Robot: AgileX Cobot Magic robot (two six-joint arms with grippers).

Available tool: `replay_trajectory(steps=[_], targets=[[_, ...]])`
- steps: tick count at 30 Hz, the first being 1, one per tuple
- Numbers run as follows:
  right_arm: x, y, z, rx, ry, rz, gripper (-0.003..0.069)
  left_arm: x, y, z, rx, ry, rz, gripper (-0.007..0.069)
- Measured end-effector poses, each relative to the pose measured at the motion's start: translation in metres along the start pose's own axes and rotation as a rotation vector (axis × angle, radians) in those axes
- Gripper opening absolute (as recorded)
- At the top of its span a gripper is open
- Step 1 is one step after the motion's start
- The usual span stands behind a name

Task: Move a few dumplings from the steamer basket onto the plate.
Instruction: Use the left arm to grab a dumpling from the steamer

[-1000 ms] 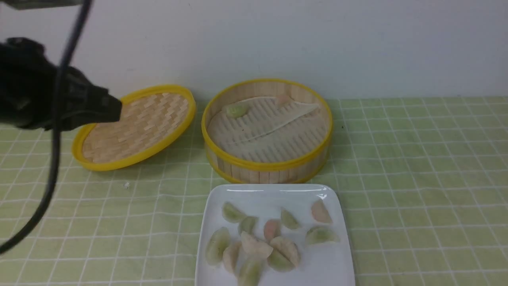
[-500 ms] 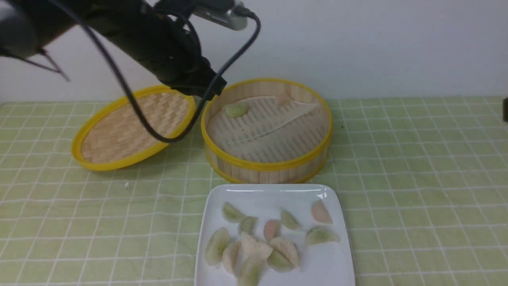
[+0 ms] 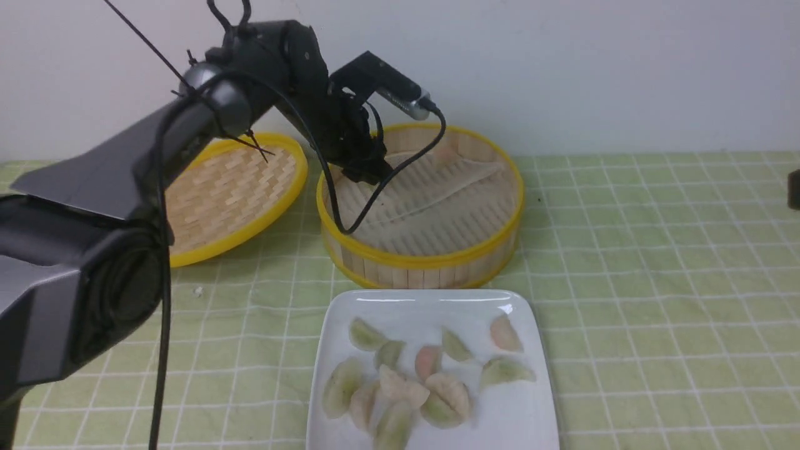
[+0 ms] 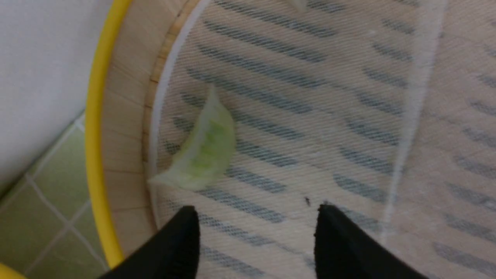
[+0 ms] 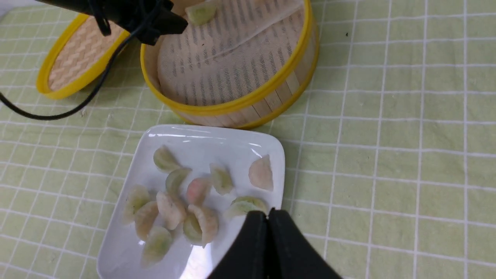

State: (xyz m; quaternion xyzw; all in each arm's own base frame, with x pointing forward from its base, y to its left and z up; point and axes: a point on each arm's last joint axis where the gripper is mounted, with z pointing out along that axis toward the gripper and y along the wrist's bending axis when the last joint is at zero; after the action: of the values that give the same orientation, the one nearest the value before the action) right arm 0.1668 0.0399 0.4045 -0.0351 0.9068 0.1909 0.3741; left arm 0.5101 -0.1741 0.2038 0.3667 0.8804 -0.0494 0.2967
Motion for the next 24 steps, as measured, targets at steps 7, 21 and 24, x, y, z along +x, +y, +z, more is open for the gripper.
replay_trajectory(steps=[7, 21, 24], targets=[[-0.001, 0.003, 0.0, -0.028, -0.007, 0.017, -0.0015, 0.008, 0.007, 0.036, -0.078, -0.05, 0.037, 0.0466], [-0.001, 0.003, 0.0, -0.034, -0.007, 0.021, -0.0015, 0.011, 0.006, 0.054, -0.111, -0.078, 0.113, 0.0206], [-0.001, 0.003, 0.0, -0.034, -0.008, 0.02, -0.0015, 0.008, 0.001, 0.044, -0.098, -0.037, 0.122, 0.0166]])
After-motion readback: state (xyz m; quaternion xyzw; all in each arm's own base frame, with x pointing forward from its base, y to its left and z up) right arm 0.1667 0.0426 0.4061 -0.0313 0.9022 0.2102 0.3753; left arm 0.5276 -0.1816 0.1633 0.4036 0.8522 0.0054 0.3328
